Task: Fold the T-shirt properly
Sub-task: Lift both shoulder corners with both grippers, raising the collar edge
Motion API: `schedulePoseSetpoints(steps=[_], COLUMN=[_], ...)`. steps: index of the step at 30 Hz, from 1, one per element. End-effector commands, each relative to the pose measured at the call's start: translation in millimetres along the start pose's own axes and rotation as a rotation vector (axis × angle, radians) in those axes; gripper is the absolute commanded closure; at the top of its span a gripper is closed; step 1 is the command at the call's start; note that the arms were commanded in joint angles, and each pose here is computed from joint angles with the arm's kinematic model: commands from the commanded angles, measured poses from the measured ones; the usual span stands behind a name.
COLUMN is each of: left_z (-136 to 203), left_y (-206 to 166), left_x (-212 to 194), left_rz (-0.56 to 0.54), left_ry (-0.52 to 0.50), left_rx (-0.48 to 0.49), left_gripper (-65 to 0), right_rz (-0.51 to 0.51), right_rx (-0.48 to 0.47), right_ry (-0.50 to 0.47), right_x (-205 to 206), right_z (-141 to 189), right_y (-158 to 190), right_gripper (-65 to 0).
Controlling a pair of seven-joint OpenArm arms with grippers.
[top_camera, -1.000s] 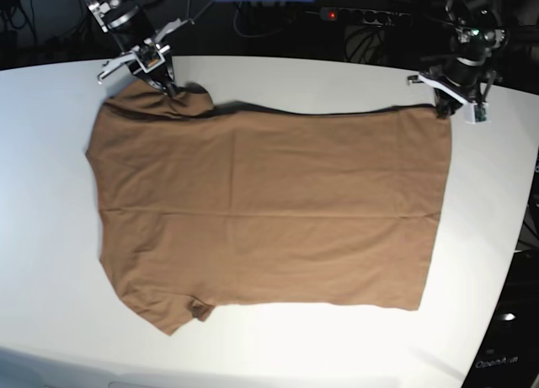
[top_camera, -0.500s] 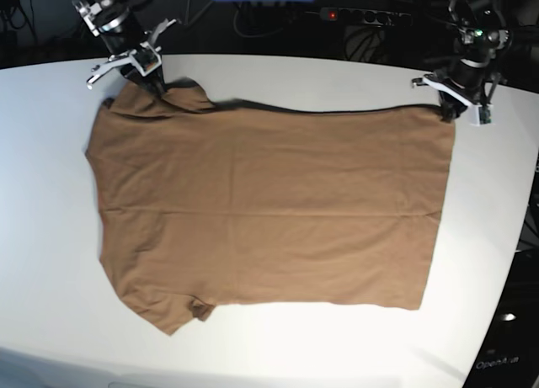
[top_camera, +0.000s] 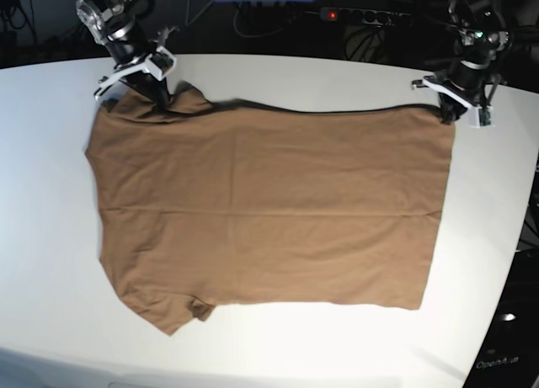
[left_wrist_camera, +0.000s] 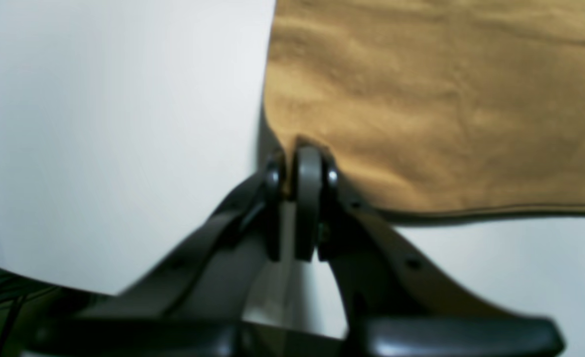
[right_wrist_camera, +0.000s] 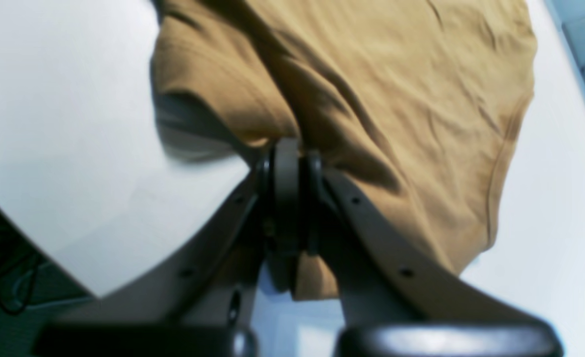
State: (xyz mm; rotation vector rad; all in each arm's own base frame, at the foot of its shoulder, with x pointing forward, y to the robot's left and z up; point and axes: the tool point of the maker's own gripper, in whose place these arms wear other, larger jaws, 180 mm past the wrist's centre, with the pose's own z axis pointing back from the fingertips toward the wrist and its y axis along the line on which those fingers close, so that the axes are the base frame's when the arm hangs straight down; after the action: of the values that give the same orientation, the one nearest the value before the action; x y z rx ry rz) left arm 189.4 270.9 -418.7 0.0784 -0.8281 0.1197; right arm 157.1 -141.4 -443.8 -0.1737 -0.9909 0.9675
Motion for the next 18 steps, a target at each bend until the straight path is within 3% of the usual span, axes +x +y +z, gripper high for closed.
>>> schedulePoseSetpoints(steps=[1, 10, 18], left_z=[1.5, 7.5, 8.8], left_y=[2.6, -3.1, -4.9], left_x=[13.5, 30.8, 35.4], left_rz=[-0.007, -0.017, -0.023], left_ry=[-0.045, -0.093, -0.105], left_rx=[0.004, 0.006, 0.004], left_gripper=[-3.6, -3.6, -3.6], right_rz=[0.007, 0.054, 0.13], right_rx=[0.035, -0.022, -0.03], right_ry=[0.049, -0.013, 0.013], right_x=[-6.8, 24.1, 29.7], right_z=[2.0, 2.0, 16.5], right_y=[9.2, -12.3, -23.4], right_gripper=[-0.4, -0.4, -0.6])
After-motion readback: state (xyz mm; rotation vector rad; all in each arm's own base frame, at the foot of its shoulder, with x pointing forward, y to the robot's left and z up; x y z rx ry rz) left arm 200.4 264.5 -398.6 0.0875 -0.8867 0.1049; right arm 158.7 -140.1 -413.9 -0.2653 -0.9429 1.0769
